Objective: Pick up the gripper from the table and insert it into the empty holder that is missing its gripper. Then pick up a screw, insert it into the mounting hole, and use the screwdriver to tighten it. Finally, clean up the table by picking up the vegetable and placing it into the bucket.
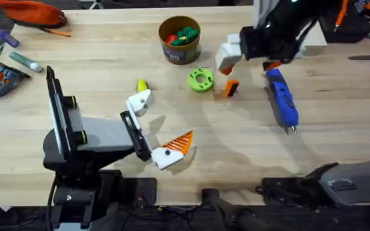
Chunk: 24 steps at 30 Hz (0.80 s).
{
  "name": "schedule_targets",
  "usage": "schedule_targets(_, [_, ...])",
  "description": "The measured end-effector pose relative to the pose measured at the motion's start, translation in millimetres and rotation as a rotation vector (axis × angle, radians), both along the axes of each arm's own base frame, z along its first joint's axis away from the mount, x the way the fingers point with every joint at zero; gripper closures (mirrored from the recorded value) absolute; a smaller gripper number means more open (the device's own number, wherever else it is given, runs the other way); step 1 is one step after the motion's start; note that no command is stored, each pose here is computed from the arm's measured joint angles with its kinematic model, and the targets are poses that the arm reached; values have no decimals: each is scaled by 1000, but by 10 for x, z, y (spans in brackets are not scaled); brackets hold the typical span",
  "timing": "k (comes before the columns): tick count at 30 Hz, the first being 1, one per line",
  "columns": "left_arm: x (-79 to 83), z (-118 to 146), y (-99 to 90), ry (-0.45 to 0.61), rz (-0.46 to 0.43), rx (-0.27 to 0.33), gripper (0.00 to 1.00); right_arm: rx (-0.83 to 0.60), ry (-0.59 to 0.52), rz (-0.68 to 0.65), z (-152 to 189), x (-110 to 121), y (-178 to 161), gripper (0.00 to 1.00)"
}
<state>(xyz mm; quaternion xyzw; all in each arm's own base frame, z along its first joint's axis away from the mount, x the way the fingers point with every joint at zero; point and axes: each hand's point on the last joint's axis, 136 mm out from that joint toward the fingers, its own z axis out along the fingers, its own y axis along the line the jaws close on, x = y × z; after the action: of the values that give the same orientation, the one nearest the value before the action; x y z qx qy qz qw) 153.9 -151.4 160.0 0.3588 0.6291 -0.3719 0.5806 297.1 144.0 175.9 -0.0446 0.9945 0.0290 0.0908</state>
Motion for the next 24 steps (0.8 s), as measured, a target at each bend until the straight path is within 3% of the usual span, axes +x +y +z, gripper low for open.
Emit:
schedule_targets(10, [0, 0, 0, 0, 0, 0, 15, -71, 69, 56, -269, 34, 1, 10])
schedule_targets(24, [0, 0, 0, 0, 0, 0, 15, -63, 37, 28, -507, 205, 69, 12])
